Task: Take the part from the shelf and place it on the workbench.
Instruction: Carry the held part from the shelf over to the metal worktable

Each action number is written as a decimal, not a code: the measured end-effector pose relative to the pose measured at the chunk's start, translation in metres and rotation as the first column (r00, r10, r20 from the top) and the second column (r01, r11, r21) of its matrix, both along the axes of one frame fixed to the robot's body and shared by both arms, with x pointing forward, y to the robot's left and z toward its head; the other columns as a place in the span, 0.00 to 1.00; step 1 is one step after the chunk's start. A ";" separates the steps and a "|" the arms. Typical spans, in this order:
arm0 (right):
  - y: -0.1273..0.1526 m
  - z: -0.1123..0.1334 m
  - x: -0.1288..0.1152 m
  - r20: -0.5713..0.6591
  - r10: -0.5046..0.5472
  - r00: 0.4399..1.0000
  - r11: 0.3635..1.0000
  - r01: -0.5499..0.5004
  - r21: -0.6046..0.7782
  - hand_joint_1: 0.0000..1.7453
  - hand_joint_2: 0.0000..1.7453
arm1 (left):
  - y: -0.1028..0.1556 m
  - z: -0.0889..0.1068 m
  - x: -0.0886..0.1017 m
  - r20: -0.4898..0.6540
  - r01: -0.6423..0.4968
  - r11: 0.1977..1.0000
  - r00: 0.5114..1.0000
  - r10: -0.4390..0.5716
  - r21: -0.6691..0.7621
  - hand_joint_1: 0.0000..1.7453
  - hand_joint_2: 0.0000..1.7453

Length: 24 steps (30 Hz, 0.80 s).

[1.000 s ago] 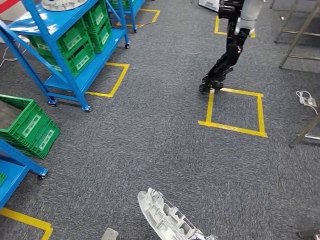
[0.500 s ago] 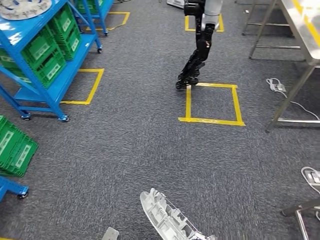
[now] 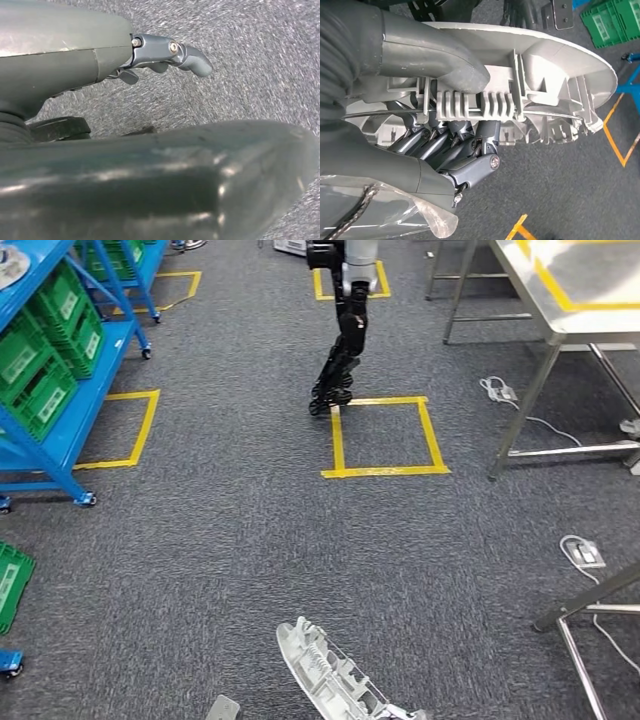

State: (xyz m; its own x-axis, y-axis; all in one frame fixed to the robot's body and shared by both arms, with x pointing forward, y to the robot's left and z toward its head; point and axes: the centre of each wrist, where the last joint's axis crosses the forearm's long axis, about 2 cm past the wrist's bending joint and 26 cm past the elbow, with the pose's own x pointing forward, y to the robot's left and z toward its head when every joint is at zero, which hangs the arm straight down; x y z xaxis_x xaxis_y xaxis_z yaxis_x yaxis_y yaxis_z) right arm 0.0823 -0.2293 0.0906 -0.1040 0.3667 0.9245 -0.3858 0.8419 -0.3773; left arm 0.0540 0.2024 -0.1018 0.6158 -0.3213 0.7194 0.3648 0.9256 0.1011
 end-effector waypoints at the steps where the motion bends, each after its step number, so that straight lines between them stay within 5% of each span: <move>1: 0.001 0.000 0.000 -0.001 0.000 1.000 1.000 0.000 0.002 1.00 1.00 | 0.000 0.000 0.000 0.001 0.001 1.000 1.000 -0.001 -0.001 0.00 0.00; 24: 0.007 -0.001 0.001 0.024 0.001 1.000 1.000 -0.001 0.017 1.00 1.00 | -0.002 0.001 0.002 0.003 -0.002 1.000 1.000 0.002 -0.010 0.00 0.00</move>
State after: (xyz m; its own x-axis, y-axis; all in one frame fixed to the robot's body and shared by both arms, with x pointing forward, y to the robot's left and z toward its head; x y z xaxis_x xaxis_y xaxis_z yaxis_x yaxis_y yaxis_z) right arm 0.0837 -0.2225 0.0896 -0.1262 0.3512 0.9278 -0.3780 0.8477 -0.3723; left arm 0.0559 0.2005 -0.1012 0.6147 -0.3125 0.7243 0.3623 0.9275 0.0927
